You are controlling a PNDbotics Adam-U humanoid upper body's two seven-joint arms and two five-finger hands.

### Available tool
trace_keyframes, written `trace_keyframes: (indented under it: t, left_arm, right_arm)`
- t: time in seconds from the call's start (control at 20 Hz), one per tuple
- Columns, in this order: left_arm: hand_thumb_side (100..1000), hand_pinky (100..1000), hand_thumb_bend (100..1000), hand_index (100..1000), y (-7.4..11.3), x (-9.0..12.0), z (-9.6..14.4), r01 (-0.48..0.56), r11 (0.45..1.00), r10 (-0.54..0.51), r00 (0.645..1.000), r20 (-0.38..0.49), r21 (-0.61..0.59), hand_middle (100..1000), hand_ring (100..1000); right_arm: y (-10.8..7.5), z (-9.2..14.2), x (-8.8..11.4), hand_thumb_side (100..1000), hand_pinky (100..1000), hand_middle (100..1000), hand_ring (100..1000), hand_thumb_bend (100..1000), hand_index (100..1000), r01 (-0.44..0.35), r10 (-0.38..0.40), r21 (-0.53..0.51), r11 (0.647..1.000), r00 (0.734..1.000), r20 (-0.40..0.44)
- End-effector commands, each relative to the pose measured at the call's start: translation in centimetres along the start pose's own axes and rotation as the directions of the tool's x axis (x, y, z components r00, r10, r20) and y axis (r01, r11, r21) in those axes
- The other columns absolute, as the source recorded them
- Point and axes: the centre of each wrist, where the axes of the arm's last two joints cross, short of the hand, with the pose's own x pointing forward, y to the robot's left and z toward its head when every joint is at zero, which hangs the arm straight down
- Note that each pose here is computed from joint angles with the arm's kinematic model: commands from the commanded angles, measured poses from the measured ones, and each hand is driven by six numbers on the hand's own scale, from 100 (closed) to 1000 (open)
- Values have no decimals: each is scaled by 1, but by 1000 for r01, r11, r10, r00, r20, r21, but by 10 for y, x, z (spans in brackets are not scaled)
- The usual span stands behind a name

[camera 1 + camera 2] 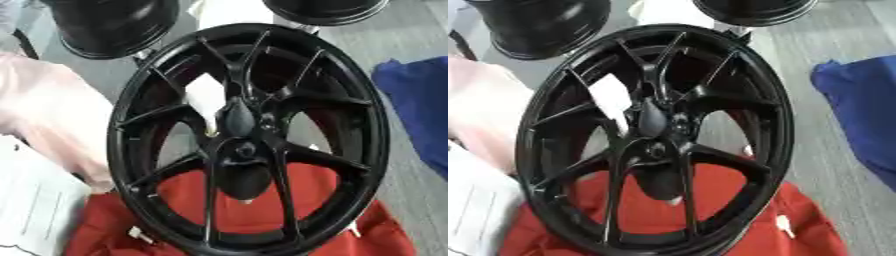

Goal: Pull the pin out of the wheel hub.

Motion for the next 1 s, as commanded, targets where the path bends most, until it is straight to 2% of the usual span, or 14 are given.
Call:
trace_keyframes:
  t: [0.05,0.15,0.25,0.4,0.55,0.65,0.85,1.0]
  left_arm:
    - [487,676,329,728,5,18,-14,56,998,-52,995,81,-39,435,498]
    - [466,684,336,736,6,28,-23,121,988,-107,986,130,-101,447,507]
    - [444,696,358,744,8,42,-35,225,955,-185,961,207,-192,465,521]
    - [421,709,392,743,13,64,-52,402,865,-300,895,331,-301,481,537]
    - [417,727,427,758,16,85,-67,536,755,-373,824,425,-377,511,568]
    - [433,754,456,792,15,101,-74,609,673,-399,777,487,-420,564,616]
    - [445,782,467,804,7,132,-80,729,473,-428,681,594,-495,615,672]
    - [460,798,469,800,-2,149,-79,781,287,-431,622,653,-555,646,705]
  right_arm:
    - [-5,-5,11,618,867,650,659,100,780,-45,45,16,999,999,27]
    - [-6,-4,13,616,866,647,657,100,779,-56,56,10,998,998,30]
    - [-6,-4,16,612,865,645,654,100,779,-69,69,8,998,997,35]
    - [-7,-2,18,612,863,640,649,100,776,-90,90,9,996,995,31]
    - [-7,0,20,608,863,640,648,100,776,-109,109,15,994,993,35]
    - [-8,2,22,603,863,640,648,100,776,-123,122,19,992,992,39]
    - [-10,5,28,596,863,639,647,100,776,-162,162,10,987,985,54]
    - [-12,6,34,594,862,639,647,100,777,-187,187,-2,982,980,62]
